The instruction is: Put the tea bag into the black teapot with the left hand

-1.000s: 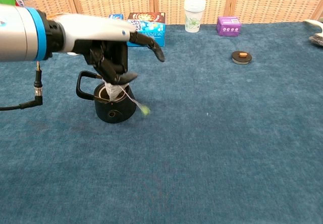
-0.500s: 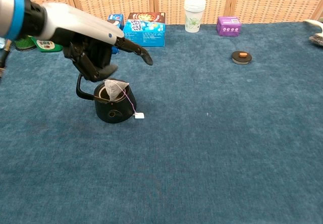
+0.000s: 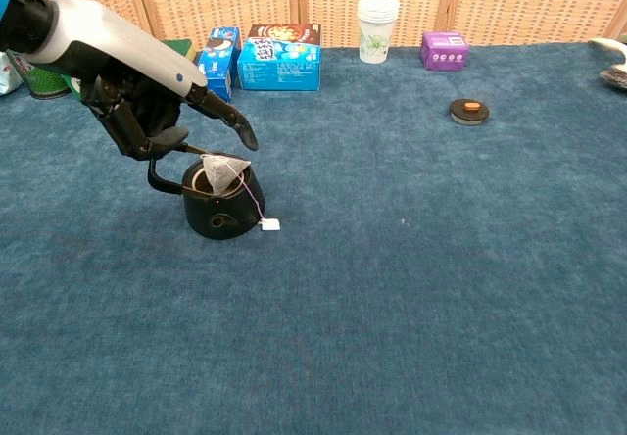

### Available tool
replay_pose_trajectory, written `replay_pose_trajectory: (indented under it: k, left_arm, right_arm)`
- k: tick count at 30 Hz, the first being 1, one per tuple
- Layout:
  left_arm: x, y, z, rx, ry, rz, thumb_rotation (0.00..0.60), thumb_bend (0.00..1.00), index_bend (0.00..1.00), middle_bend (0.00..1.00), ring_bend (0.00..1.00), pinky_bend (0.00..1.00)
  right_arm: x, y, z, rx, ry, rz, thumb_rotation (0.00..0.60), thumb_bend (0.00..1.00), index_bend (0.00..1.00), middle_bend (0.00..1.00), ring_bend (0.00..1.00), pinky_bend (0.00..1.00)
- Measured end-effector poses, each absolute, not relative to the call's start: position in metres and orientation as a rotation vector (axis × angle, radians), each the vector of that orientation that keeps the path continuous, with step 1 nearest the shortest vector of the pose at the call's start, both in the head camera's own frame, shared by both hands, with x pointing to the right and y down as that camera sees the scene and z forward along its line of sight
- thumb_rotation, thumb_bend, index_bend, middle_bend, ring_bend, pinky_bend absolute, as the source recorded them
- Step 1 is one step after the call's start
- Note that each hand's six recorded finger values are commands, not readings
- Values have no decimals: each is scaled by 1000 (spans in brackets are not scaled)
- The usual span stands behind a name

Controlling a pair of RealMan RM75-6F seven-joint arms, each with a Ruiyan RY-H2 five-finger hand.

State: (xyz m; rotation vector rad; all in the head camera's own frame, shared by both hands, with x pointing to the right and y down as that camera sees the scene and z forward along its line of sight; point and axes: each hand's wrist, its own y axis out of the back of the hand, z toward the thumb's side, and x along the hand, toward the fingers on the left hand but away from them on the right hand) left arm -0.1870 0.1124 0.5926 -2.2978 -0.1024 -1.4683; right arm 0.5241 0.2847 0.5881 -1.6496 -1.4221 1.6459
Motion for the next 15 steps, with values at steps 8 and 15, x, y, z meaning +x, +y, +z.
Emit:
replay_pose_trajectory:
  k: [8,15]
  left_arm:
    - [-215,106,603,-2279,-61,-1618,600,1000,0,1000,1000,1000]
    - [-226,103,611,-2274,-38,-1692,600,1000,0,1000,1000,1000]
  right_arm:
    - [522,283,595,-1677,-1410,1644,600,92,174,216,315,245]
    - [522,282,599,-1692,-1407,1641,600,92,171,217,315,246]
